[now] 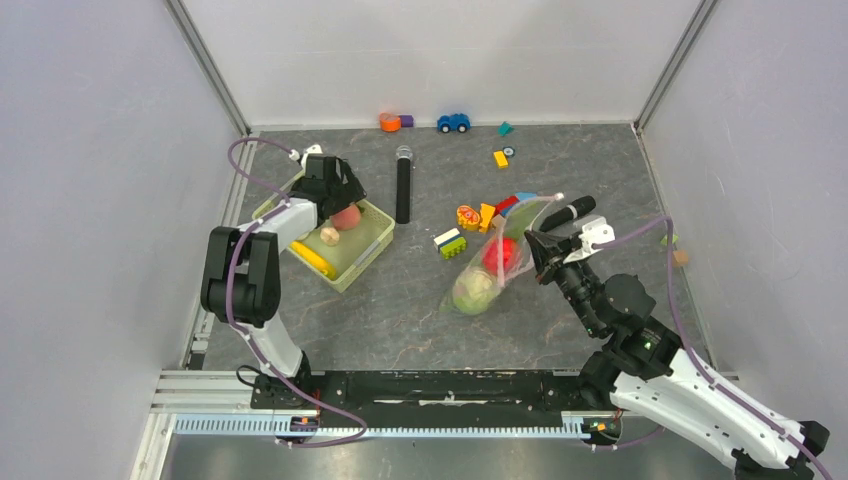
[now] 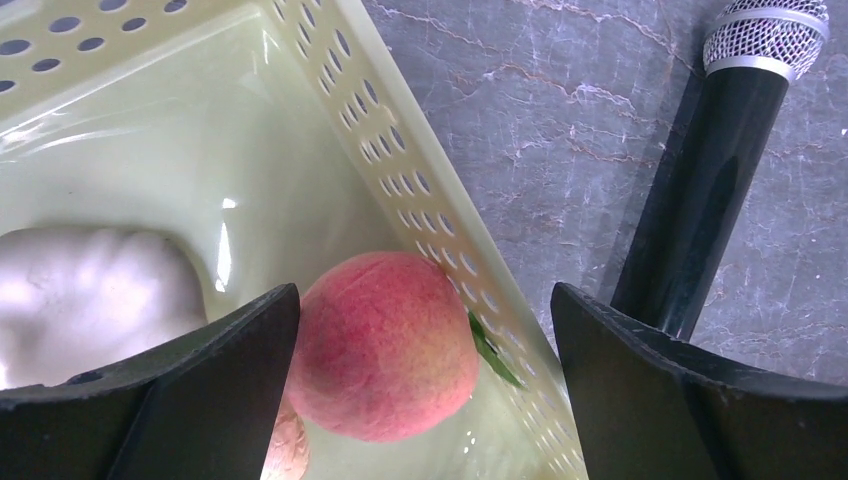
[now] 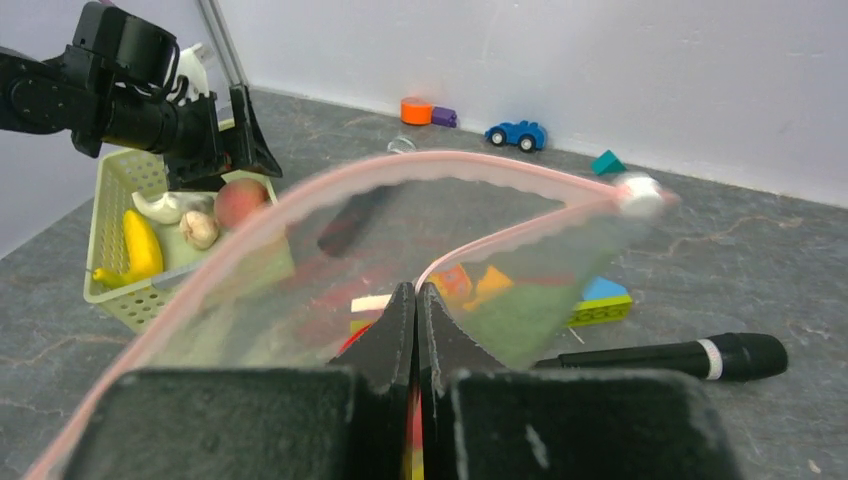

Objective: Place the food in the zip-top bag and seal the zipper
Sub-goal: Pick up the fake fruit from the bin.

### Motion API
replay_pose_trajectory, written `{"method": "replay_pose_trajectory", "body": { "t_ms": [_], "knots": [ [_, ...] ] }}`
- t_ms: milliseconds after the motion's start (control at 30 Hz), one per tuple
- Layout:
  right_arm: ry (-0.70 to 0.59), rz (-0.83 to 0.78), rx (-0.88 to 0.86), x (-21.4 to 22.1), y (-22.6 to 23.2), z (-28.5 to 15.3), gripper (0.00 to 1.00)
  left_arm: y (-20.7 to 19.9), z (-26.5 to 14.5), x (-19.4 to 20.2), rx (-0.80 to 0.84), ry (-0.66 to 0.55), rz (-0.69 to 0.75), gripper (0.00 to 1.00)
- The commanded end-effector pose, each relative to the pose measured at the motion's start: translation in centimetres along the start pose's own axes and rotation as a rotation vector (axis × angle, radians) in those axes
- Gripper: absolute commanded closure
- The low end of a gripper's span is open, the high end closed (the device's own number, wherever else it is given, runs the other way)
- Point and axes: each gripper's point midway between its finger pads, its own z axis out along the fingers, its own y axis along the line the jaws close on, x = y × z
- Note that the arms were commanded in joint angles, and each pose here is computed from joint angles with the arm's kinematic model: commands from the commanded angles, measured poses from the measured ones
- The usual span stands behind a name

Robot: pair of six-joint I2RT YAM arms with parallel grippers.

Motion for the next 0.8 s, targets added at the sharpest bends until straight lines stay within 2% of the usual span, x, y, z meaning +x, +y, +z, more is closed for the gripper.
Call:
{"method": "replay_pose_trajectory", "body": {
  "t_ms": [0,133,333,567,767],
  "knots": [
    [0.014,0.011,0.058,-3.5,-0.5,0.7,1.0,0.1,1.0,0.8,-0.002,0.053,0.016,0.0],
    [0.119,-0.031,0.083,-4.5,-0.2,2.0,1.0,0.2,1.2,1.2,-0.005,0.067,0.014,0.0],
    [0.152,-0.062,0.001,-5.7,2.2,4.2,1.0,1.2,0.7,1.6,-0.051,0.093,0.026,0.0],
    [0.244,-0.102,-0.026,-2.0,3.4,6.0,1.0,1.1,-1.4,0.4,-0.034,0.065,0.032,0.0],
    [0.295,-0.135,-0.041,0.4,3.7,6.4,1.0,-0.5,-3.6,-1.0,0.074,0.005,0.02,0.0]
  ]
}}
